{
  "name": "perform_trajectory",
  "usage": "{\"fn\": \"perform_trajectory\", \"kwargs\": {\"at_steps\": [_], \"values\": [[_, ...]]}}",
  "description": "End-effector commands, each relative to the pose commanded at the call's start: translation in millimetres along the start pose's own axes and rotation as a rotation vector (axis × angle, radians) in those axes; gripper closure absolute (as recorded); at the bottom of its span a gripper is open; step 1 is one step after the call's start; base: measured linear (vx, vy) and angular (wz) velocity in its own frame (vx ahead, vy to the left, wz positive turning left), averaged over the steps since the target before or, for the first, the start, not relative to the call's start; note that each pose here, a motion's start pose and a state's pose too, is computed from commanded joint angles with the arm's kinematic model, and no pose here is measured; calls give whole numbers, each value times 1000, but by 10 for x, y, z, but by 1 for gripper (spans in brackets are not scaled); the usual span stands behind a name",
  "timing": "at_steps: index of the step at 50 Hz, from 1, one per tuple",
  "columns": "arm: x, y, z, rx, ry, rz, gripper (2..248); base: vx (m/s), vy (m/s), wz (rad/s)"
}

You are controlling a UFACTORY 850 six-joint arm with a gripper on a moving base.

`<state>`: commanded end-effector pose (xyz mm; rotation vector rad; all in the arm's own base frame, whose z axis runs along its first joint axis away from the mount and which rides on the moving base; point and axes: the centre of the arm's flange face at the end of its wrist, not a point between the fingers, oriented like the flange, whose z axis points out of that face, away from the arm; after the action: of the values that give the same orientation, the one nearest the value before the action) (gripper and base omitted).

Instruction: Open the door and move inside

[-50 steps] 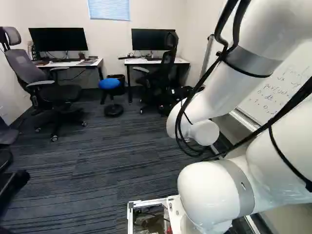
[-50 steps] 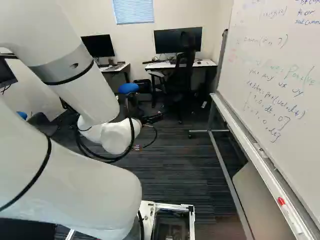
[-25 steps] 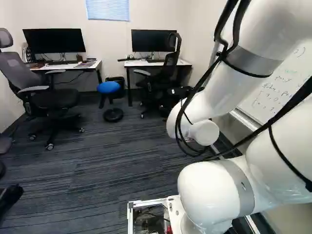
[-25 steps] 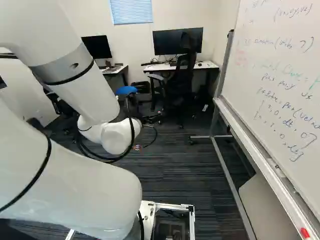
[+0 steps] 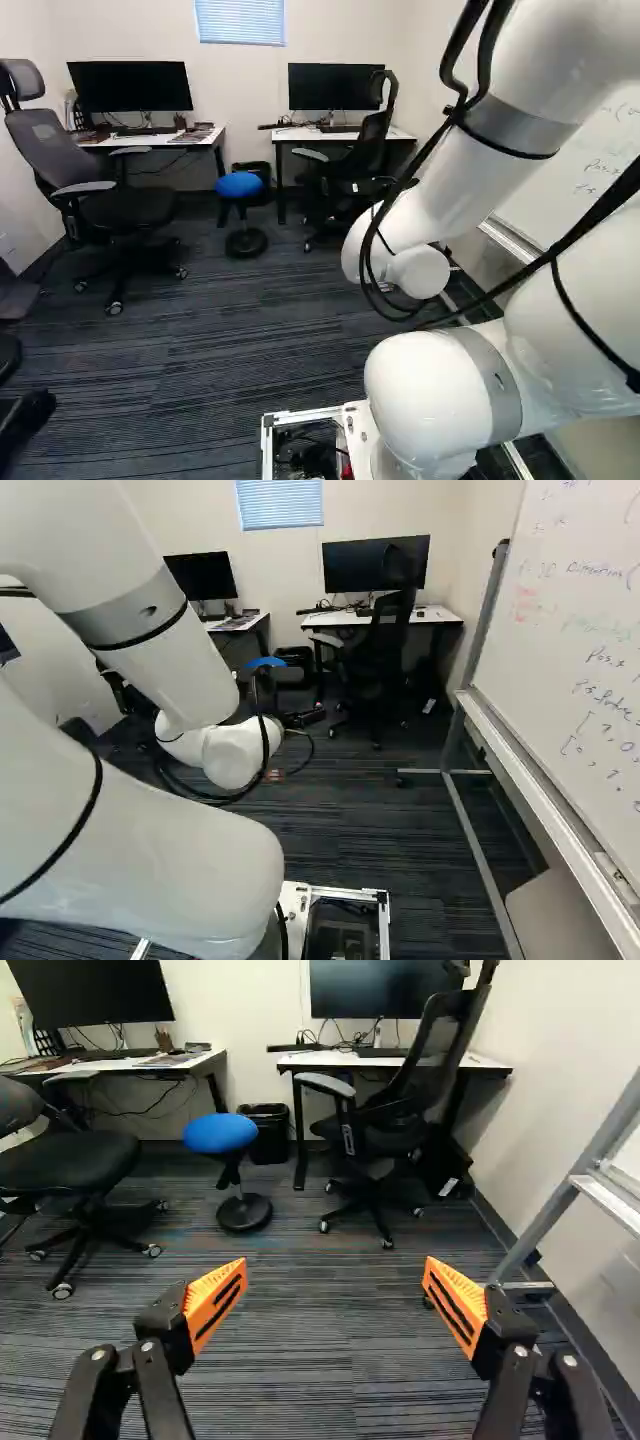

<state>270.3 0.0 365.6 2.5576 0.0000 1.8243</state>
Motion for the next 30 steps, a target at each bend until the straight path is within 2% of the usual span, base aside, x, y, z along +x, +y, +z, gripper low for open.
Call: {"fn": "perform_trajectory", "kwargs": {"at_steps": [30], "values": [[0,0,0,0,0,0,3,181,96,133]]}}
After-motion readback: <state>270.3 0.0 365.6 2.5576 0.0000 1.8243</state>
